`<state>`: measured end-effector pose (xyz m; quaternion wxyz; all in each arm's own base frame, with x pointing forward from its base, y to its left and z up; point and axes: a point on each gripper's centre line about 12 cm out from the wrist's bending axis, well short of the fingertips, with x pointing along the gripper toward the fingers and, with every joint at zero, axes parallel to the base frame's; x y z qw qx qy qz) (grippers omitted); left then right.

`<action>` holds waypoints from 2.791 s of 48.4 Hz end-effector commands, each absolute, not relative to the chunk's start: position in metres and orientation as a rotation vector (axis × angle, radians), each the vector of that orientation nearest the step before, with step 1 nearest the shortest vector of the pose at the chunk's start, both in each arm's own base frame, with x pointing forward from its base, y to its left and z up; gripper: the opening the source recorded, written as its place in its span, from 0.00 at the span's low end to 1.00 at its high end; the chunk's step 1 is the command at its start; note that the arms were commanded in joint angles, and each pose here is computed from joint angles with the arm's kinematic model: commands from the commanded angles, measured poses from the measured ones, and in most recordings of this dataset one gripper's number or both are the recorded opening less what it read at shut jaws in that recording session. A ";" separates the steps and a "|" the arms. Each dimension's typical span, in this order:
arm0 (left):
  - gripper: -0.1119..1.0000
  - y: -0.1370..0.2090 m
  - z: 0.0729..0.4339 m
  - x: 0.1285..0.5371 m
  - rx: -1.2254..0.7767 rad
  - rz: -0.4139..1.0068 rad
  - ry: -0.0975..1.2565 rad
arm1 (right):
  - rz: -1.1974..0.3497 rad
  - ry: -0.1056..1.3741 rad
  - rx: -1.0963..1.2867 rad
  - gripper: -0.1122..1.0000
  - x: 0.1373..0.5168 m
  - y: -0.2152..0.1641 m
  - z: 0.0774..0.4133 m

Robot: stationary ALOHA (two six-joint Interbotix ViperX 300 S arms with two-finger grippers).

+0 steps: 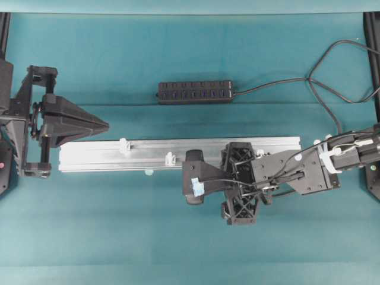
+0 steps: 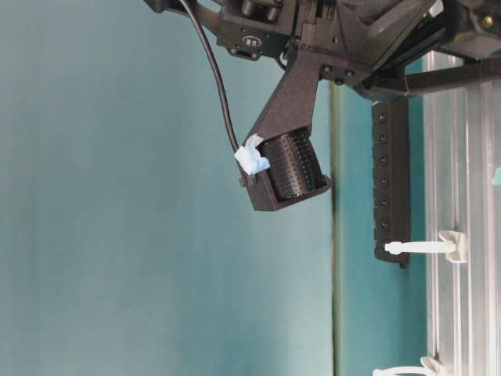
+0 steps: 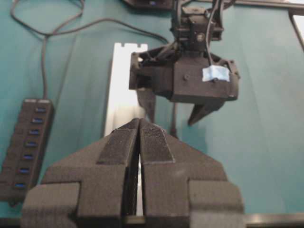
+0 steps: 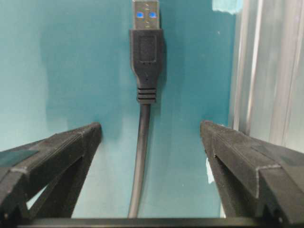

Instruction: Pass the USB cable through three rings with both arms.

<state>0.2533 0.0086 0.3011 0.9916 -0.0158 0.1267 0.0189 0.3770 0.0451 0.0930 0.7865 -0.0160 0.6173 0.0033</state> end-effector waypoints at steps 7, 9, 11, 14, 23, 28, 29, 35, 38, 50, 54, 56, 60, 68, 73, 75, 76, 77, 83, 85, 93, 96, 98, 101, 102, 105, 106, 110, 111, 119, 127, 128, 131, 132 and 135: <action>0.12 0.009 0.313 0.257 -0.030 0.039 0.219 | 0.016 1.325 -0.043 0.87 0.379 0.044 0.092; 0.12 0.009 0.313 0.257 -0.030 0.039 0.219 | 0.014 1.325 -0.042 0.86 0.379 0.044 0.092; 0.12 0.009 0.313 0.257 -0.030 0.039 0.219 | 0.014 1.325 -0.042 0.87 0.379 0.044 0.092; 0.12 0.009 0.313 0.257 -0.030 0.039 0.219 | 0.015 1.325 -0.040 0.87 0.379 0.044 0.092; 0.12 0.009 0.313 0.257 -0.030 0.039 0.219 | 0.012 1.325 -0.035 0.86 0.379 0.044 0.092; 0.12 0.009 0.313 0.257 -0.030 0.039 0.220 | 0.011 1.325 -0.033 0.87 0.379 0.044 0.092; 0.12 0.009 0.313 0.257 -0.030 0.039 0.219 | 0.011 1.324 -0.033 0.86 0.379 0.044 0.092; 0.12 0.009 0.314 0.257 -0.030 0.039 0.217 | 0.011 1.326 -0.028 0.84 0.379 0.045 0.092; 0.12 0.009 0.313 0.257 -0.030 0.039 0.220 | 0.009 1.326 -0.022 0.82 0.379 0.045 0.092; 0.12 0.009 0.314 0.257 -0.030 0.039 0.217 | -0.001 1.329 0.020 0.76 0.379 0.047 0.092; 0.12 0.009 0.313 0.257 -0.030 0.039 0.219 | -0.011 1.329 0.044 0.71 0.379 0.047 0.092; 0.12 0.009 0.314 0.257 -0.030 0.039 0.217 | -0.017 1.329 0.051 0.67 0.379 0.047 0.092; 0.12 0.009 0.315 0.256 -0.030 0.039 0.214 | -0.019 1.329 0.053 0.53 0.379 0.047 0.092; 0.12 0.009 0.316 0.255 -0.030 0.039 0.207 | -0.019 1.324 0.055 0.21 0.379 0.047 0.092; 0.12 0.009 0.316 0.255 -0.031 0.039 0.207 | -0.023 1.325 0.058 0.09 0.379 0.045 0.092; 0.12 0.009 0.317 0.255 -0.030 0.039 0.205 | -0.023 1.324 0.058 0.06 0.380 0.045 0.092; 0.12 0.009 0.317 0.255 -0.030 0.039 0.205 | -0.023 1.322 0.060 0.05 0.380 0.045 0.093; 0.12 0.009 0.317 0.255 -0.030 0.039 0.204 | -0.023 1.324 0.058 0.04 0.380 0.045 0.092; 0.12 0.009 0.317 0.255 -0.030 0.039 0.204 | -0.023 1.319 0.060 0.03 0.381 0.045 0.093; 0.12 0.009 0.317 0.255 -0.030 0.039 0.204 | -0.023 1.321 0.060 0.03 0.381 0.045 0.093; 0.12 0.009 0.318 0.255 -0.029 0.039 0.202 | -0.024 1.324 0.059 0.03 0.380 0.045 0.092; 0.12 0.009 0.318 0.255 -0.029 0.039 0.202 | -0.022 1.324 0.058 0.03 0.380 0.045 0.092; 0.12 0.009 0.318 0.255 -0.030 0.039 0.204 | -0.023 1.322 0.059 0.03 0.381 0.045 0.093; 0.12 0.009 0.317 0.255 -0.030 0.039 0.205 | -0.023 1.322 0.059 0.03 0.380 0.045 0.092; 0.12 0.009 0.318 0.256 -0.030 0.039 0.204 | -0.023 1.319 0.060 0.03 0.381 0.045 0.093; 0.12 0.009 0.318 0.256 -0.030 0.039 0.204 | -0.020 1.321 0.056 0.03 0.381 0.045 0.093; 0.12 0.009 0.318 0.256 -0.030 0.039 0.204 | -0.018 1.319 0.054 0.03 0.381 0.045 0.094; 0.12 0.009 0.318 0.256 -0.030 0.039 0.204 | -0.013 1.316 0.049 0.03 0.383 0.047 0.098; 0.12 0.009 0.318 0.256 -0.030 0.039 0.204 | -0.013 1.316 0.048 0.03 0.383 0.047 0.100; 0.12 0.009 0.319 0.255 -0.029 0.039 0.199 | -0.014 1.324 0.036 0.03 0.386 0.047 0.121; 0.12 0.009 0.319 0.254 -0.029 0.039 0.199 | -0.003 1.336 0.006 0.03 0.391 0.046 0.152; 0.12 0.009 0.319 0.254 -0.029 0.039 0.199 | 0.003 1.340 -0.003 0.03 0.391 0.046 0.155; 0.12 0.009 0.319 0.254 -0.029 0.039 0.199 | 0.015 1.364 -0.026 0.03 0.390 0.045 0.164; 0.12 0.009 0.319 0.254 -0.029 0.039 0.199 | 0.018 1.369 -0.032 0.03 0.390 0.045 0.167; 0.12 0.009 0.319 0.254 -0.031 0.039 0.199 | 0.024 1.379 -0.040 0.03 0.388 0.045 0.176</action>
